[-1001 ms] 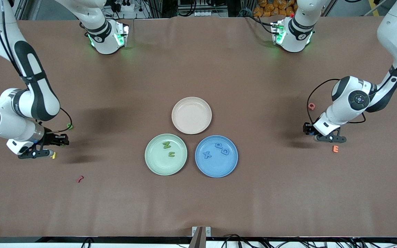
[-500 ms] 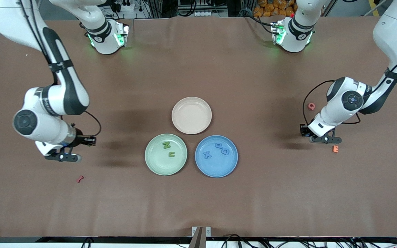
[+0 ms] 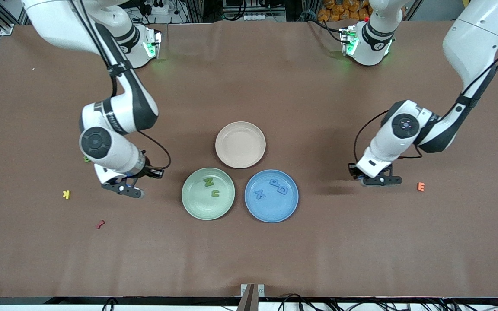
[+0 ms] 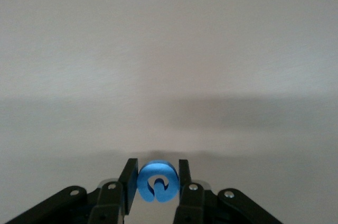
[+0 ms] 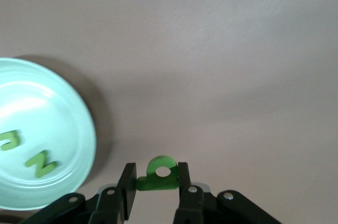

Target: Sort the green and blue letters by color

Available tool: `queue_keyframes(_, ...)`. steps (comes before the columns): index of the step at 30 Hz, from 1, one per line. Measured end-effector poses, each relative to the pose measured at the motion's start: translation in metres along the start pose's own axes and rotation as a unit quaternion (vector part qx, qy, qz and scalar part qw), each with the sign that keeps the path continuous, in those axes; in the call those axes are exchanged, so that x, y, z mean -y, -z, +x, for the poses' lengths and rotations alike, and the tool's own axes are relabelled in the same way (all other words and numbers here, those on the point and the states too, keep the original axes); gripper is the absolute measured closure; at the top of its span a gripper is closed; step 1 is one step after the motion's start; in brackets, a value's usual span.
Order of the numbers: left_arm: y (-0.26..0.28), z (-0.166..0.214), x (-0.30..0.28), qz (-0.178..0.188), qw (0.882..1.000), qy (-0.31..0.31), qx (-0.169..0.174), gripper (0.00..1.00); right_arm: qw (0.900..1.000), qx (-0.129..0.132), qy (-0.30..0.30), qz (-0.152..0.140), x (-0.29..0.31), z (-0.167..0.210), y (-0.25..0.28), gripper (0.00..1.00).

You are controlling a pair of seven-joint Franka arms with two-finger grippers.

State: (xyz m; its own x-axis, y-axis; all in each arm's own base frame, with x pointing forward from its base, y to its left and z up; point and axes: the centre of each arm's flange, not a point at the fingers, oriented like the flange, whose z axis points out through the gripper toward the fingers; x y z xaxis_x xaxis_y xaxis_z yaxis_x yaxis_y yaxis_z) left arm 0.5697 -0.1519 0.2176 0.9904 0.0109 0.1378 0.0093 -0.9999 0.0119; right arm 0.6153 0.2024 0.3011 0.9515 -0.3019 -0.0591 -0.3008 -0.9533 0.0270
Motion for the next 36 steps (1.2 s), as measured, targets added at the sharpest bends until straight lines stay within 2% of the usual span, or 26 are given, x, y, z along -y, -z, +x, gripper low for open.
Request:
queue_keyframes(13,0.023,0.011,-0.110,-0.041,0.995,0.082,-0.030,0.65,0.999,-0.006,-0.053,0.003,0.080,-0.028,-0.018,0.64)
queue_keyframes(26,0.039,0.002,-0.212,-0.088,0.984,0.153,-0.036,0.65,0.995,-0.011,-0.096,0.010,0.133,-0.042,-0.049,0.64)
queue_keyframes(36,0.031,-0.029,-0.270,-0.079,0.980,0.176,-0.041,0.65,0.994,-0.017,-0.104,0.017,0.147,-0.049,-0.069,0.64)
